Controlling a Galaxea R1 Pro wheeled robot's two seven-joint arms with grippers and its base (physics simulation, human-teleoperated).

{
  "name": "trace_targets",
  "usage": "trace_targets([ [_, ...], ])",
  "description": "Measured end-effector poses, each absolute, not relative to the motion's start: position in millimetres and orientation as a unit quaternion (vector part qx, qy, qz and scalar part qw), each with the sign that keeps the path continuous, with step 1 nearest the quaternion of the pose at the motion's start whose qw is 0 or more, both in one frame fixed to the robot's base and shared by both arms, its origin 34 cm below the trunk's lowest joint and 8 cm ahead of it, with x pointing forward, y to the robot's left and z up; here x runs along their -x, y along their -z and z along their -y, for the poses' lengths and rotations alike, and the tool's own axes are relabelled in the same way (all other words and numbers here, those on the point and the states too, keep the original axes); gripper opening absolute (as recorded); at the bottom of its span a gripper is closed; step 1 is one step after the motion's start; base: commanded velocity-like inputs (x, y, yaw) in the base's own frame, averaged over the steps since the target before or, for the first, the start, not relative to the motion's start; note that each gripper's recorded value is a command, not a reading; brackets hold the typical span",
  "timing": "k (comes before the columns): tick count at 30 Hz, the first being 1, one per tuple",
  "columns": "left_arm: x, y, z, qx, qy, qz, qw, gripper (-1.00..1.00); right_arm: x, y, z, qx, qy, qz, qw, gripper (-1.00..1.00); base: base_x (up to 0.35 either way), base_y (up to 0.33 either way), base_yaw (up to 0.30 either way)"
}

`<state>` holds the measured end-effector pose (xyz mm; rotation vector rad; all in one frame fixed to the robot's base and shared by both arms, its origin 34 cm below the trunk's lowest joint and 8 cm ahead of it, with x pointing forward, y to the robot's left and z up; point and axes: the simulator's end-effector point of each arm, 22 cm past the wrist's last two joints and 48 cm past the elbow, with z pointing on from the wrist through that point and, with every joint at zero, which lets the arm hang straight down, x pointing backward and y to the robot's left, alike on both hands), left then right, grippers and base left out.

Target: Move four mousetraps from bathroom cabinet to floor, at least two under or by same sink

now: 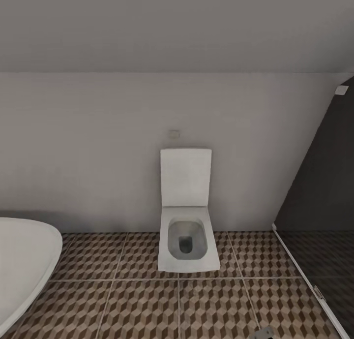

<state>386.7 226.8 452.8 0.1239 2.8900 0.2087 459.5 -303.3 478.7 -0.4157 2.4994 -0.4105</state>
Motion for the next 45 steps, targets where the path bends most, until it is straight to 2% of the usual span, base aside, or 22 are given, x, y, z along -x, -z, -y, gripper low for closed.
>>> trace_targets([
  [14,-384,-453,-216,-0.046,-0.062,-0.99,0.119,-1.0,-458,-477,287,0.154,0.146,-0.936,0.28,-1.0,0.0,0.0,0.0],
  [19,-396,-453,-263,0.052,-0.094,-0.988,0.113,-1.0,-431,-471,359,0.022,0.192,-0.954,0.229,-1.0,0.0,0.0,0.0],
  [23,-408,-455,-297,0.087,-0.124,-0.981,0.121,-1.0,-421,-462,371,0.011,0.169,-0.971,0.17,-1.0,0.0,0.0,0.0],
  [28,-429,-462,-303,0.087,-0.128,-0.981,0.113,-1.0,-483,-480,370,0.006,0.149,-0.977,0.153,-1.0,0.0,0.0,0.0],
  [33,-462,-473,-300,0.085,-0.124,-0.982,0.117,-1.0,-544,-508,371,0.002,0.15,-0.973,0.173,-1.0,0.0,0.0,0.0],
  [45,-551,-515,-307,0.082,-0.13,-0.979,0.131,-1.0,-602,-542,373,-0.004,0.153,-0.969,0.195,-1.0,0.0,0.0,0.0],
])
